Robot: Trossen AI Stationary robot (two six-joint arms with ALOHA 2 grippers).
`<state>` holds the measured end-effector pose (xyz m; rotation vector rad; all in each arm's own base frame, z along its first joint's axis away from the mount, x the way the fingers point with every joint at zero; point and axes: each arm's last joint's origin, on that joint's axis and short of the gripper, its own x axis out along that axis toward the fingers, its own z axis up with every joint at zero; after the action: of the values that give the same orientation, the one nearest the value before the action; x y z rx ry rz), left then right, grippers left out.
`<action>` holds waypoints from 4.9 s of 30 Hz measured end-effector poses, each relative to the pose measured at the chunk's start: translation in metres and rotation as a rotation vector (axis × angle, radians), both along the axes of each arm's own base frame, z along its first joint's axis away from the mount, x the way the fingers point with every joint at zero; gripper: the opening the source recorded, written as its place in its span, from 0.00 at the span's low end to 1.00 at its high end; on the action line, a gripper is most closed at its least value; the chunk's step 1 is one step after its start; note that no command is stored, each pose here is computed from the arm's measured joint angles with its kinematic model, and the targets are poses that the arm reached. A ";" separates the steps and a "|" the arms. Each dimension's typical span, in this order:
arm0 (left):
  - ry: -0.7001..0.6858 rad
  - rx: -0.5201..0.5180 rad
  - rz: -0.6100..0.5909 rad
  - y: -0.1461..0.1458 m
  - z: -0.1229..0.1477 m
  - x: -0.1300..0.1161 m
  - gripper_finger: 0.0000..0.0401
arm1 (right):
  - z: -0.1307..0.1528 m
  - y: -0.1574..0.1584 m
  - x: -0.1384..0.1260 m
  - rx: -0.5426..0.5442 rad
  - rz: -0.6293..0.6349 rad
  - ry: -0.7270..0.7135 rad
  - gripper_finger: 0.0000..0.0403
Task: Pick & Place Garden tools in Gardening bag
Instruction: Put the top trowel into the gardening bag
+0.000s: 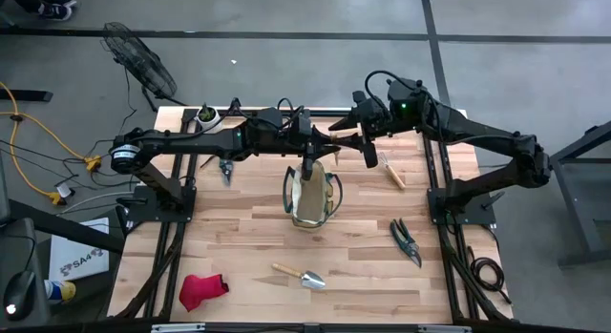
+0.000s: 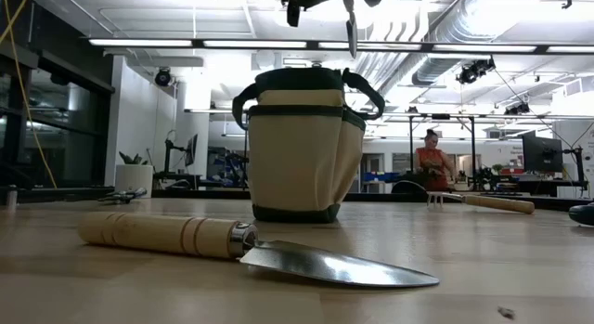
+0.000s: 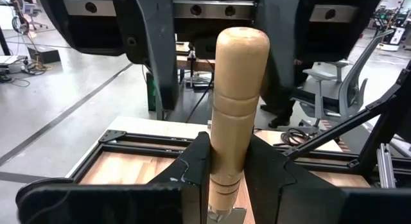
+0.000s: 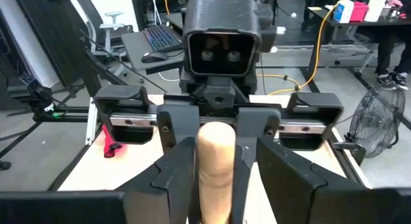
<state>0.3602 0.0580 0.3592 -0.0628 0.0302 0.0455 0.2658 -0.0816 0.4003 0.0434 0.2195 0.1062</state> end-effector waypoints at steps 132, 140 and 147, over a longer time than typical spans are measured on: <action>0.456 -0.188 0.116 -0.005 -0.016 -0.045 0.28 | -0.120 0.028 -0.002 0.007 0.046 -0.083 0.14; 0.455 -0.187 0.117 -0.005 -0.016 -0.045 0.28 | -0.122 0.028 -0.001 -0.003 0.073 -0.079 0.14; 0.454 -0.187 0.117 -0.005 -0.016 -0.045 0.28 | -0.123 0.031 -0.001 0.003 0.105 -0.068 0.14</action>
<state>0.3157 0.0530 0.3436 -0.2406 0.4854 0.1739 0.2652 -0.0506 0.2774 0.0311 0.1532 0.2127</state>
